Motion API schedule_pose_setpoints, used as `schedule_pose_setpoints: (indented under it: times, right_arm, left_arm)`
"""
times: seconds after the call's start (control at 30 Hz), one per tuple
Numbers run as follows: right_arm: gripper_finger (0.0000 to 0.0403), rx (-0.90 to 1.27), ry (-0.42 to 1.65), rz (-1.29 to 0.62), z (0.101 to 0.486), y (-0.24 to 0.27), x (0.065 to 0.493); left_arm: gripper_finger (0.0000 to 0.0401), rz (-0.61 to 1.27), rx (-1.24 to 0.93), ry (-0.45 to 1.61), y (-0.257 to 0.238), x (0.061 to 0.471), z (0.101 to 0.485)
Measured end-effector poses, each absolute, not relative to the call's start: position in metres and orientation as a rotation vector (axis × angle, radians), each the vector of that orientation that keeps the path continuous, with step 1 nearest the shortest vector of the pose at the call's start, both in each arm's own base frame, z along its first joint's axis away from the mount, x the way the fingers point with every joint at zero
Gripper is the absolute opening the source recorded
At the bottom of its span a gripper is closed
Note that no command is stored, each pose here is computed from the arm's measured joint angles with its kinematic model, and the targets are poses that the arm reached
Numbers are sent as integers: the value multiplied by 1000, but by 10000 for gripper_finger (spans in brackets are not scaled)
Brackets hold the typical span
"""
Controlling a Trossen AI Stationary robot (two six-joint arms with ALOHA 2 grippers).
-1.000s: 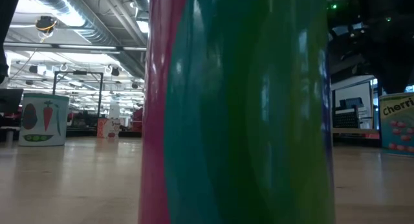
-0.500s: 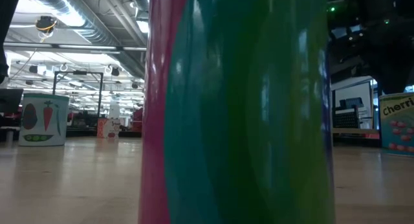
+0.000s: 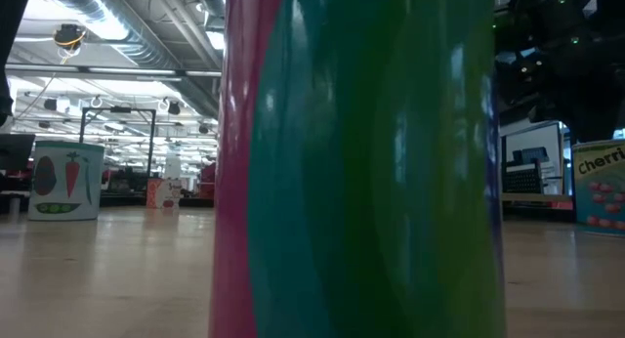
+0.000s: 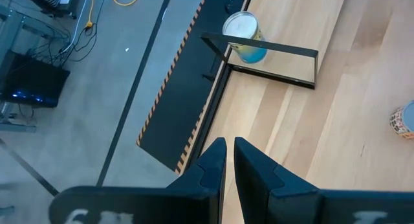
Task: Pick and place cans onto a shelf
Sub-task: Put the canned cherries on the shelf
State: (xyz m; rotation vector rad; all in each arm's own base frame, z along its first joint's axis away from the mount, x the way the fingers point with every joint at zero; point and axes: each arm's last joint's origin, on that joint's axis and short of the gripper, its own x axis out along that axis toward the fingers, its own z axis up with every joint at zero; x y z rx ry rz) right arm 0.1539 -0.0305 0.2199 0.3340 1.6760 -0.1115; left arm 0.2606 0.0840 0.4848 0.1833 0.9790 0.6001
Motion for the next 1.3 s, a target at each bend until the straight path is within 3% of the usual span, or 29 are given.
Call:
schedule_pose_setpoints:
  times: [0.17,0.73,1.13,1.3]
  right_arm:
    - [7,333,1680,-115,220,-31,154]
    - [1,360,1633,-161,235,-33,160]
    - [0,361,1585,-159,297,-34,163]
    - [0,341,1518,-207,326,-41,183]
  left_arm:
    - [25,600,184,979,84,261,485]
    - [25,600,183,979,84,261,485]
    - [25,600,184,979,84,261,485]
    - [25,600,183,979,84,261,485]
